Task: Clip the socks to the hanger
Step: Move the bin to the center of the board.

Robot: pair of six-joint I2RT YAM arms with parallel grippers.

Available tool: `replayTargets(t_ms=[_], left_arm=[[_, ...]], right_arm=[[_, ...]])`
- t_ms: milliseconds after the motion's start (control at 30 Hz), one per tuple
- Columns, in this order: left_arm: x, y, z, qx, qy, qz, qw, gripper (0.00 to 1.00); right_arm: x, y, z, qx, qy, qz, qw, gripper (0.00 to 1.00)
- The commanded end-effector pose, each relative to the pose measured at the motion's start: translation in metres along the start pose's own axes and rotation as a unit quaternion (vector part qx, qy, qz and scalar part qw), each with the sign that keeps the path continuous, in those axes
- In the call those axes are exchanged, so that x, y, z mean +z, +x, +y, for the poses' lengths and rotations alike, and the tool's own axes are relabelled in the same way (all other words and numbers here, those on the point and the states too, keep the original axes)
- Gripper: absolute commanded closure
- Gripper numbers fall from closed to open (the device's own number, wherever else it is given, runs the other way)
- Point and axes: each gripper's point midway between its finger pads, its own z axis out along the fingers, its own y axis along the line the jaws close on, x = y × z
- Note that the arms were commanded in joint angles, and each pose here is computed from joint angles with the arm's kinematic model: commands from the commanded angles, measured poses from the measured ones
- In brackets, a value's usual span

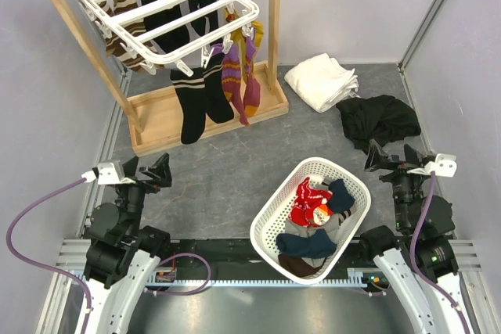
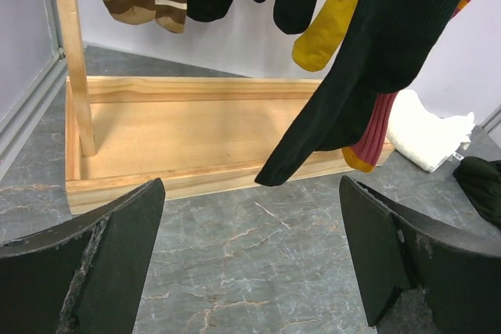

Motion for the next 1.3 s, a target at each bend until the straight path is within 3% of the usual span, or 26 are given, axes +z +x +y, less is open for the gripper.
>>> replayTargets(t_ms=[0,333,467,600,833,1133,1267], left_arm=[[0.000,-0.010,-0.002,0.012,0.008,-0.021,1.000,0.01],[0.016,0.014,-0.003,0.023,-0.003,0.038,0.999,0.01],[0.028,0.029,-0.011,0.028,0.007,0.086,0.996,0.02],[0.050,0.066,-0.018,0.041,0.007,0.176,0.984,0.02],[0.102,0.087,-0.014,0.082,-0.043,0.241,0.966,0.02],[0.178,0.115,0.057,0.023,-0.132,0.289,0.948,0.03],[0.197,0.154,0.083,0.023,-0.159,0.347,0.924,0.03]], right_arm=[[-0.002,-0.008,0.002,0.003,-0.010,-0.022,1.000,0.02],[-0.008,-0.012,0.003,0.012,-0.018,-0.034,0.999,0.02],[-0.011,-0.011,0.005,0.016,-0.026,-0.035,0.999,0.02],[-0.013,-0.011,0.009,0.019,-0.039,-0.033,0.998,0.02],[-0.018,-0.013,0.015,0.027,-0.060,-0.038,0.997,0.02],[-0.022,-0.014,0.021,0.031,-0.082,-0.037,0.995,0.02],[-0.022,-0.012,0.023,0.032,-0.087,-0.034,0.995,0.02]])
